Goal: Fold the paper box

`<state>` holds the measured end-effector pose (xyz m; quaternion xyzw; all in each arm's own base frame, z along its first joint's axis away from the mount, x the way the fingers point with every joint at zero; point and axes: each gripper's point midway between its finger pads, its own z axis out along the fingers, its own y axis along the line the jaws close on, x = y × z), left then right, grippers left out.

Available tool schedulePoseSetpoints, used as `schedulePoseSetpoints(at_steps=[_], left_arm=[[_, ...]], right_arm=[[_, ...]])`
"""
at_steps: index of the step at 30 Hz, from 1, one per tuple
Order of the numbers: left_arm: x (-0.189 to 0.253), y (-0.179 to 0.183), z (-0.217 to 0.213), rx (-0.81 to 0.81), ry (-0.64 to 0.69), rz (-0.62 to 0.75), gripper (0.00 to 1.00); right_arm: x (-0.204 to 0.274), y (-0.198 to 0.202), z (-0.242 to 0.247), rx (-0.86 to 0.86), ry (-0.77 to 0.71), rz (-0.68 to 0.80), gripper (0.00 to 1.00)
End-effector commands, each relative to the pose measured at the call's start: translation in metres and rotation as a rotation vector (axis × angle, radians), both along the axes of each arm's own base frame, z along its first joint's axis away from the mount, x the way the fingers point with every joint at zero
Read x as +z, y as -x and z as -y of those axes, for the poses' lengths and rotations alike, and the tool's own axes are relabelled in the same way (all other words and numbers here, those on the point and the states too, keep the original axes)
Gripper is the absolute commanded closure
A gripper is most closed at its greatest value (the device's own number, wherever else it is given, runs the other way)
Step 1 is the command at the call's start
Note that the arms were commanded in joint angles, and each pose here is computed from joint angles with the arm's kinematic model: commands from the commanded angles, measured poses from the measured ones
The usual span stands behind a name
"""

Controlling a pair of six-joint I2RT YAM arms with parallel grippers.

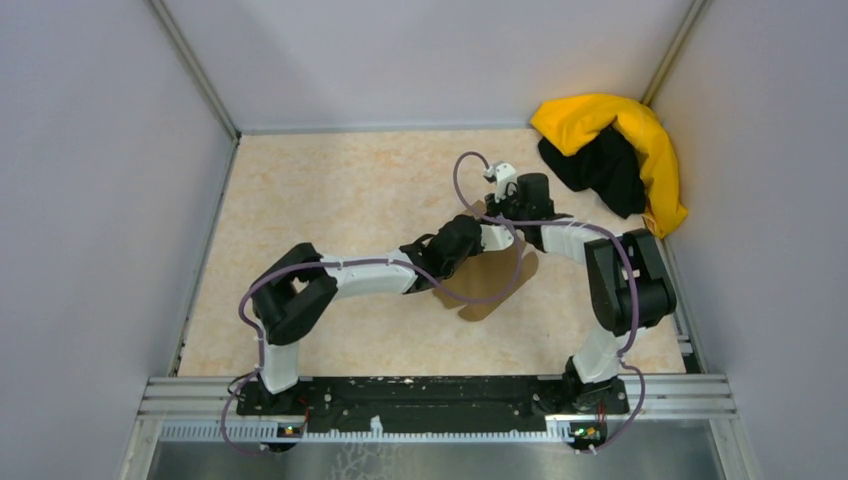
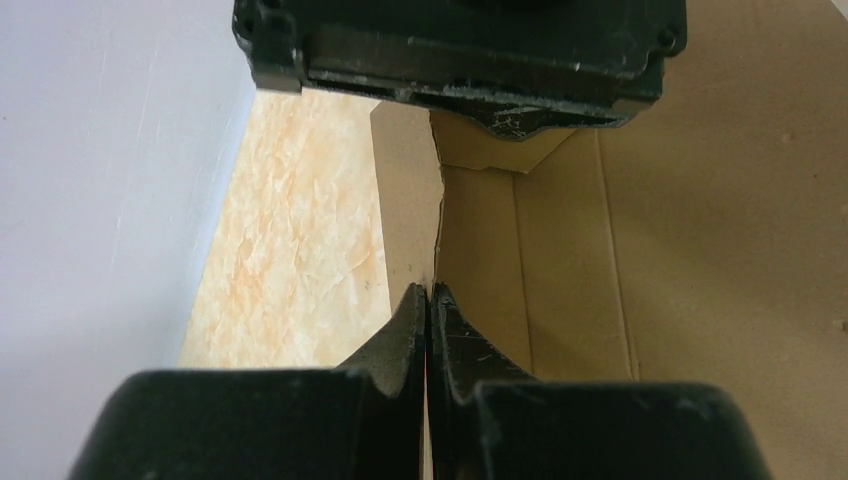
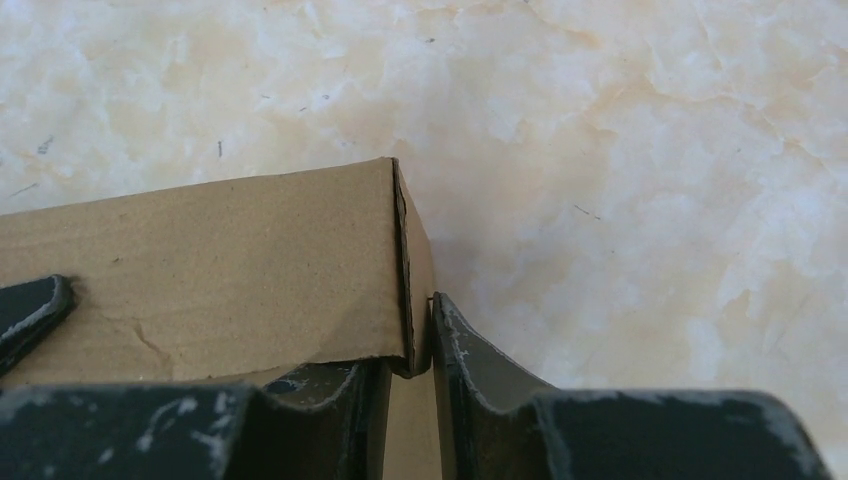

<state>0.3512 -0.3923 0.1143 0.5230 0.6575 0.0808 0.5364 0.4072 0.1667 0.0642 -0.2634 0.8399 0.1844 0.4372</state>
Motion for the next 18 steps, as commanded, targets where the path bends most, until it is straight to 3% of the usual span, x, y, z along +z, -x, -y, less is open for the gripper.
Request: schedulePoseSetpoints(at_steps=[1,18], left_arm=[[-0.037,0.026,0.007,-0.078,-0.023,-0.157,0.95],[-0.043,0.027,0.002,-0.073,-0.017,-0.17,0.95]], right_arm=[[0.027,-0.028,-0.002,-0.093,0.078,0.102,0.8],[0.039,-0.044,0.025,-0.335,0.071,0.154,0.82]])
